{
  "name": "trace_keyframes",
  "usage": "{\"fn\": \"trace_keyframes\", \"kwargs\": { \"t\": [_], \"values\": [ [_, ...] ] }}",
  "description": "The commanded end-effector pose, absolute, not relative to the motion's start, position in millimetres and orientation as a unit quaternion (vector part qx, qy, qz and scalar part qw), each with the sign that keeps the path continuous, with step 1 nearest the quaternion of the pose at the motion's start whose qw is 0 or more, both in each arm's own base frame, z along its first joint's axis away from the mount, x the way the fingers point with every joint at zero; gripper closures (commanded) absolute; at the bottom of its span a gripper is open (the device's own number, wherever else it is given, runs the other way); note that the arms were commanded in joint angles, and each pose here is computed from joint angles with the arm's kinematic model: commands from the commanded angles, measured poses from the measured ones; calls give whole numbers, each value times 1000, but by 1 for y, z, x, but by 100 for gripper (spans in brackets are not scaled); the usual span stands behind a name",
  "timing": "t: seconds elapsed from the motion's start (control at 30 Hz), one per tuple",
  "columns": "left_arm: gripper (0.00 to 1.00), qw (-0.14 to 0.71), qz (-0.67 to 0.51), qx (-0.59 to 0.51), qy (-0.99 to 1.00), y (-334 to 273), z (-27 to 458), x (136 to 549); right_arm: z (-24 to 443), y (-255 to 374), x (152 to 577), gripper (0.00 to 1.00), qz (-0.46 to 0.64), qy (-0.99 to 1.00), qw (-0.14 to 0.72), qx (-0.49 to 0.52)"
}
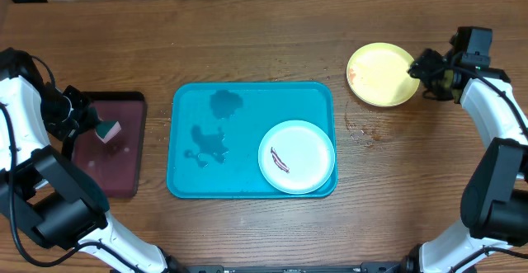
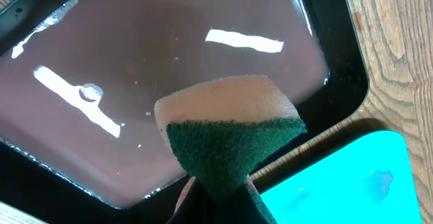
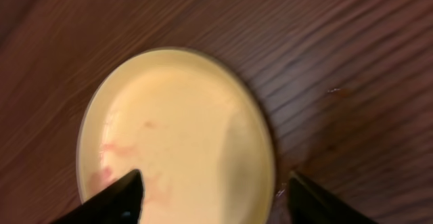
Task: Clean dirty plates on tray and stack at the side
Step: 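Grip the sauce-smeared white plate with the right gripper, pull it center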
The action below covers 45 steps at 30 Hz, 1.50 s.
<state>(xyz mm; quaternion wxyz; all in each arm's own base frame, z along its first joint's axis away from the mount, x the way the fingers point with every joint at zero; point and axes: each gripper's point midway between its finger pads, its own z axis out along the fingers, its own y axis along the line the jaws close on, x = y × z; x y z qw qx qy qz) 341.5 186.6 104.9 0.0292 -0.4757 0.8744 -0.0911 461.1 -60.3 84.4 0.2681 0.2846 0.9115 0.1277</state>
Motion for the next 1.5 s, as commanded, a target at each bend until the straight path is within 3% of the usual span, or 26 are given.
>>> {"fn": "trace_keyframes", "kwargs": {
  "t": [0.0,0.07,0.17,0.5,0.83,0.97,1.4,1.47],
  "values": [
    [96,47,-88,-465,880,183,118,343,117,19,460,23,280,913,271,124],
    [96,47,-88,-464,880,183,118,343,131,66,447,25,356,898,259,26],
    [96,47,-88,-462,881,181,118,344,127,103,431,32,360,899,243,-57],
    [96,46,-89,-449,888,171,118,349,64,158,371,37,110,945,155,-265],
    [96,49,-89,-445,890,169,118,352,42,175,343,39,71,935,102,-331],
    [96,49,-89,-444,890,169,118,352,34,179,345,50,76,934,101,-334],
    [96,49,-89,-444,890,169,118,352,12,180,323,49,93,939,40,-329],
    [96,49,-89,-443,891,169,118,352,5,177,317,53,92,940,22,-328]
  ]
}}
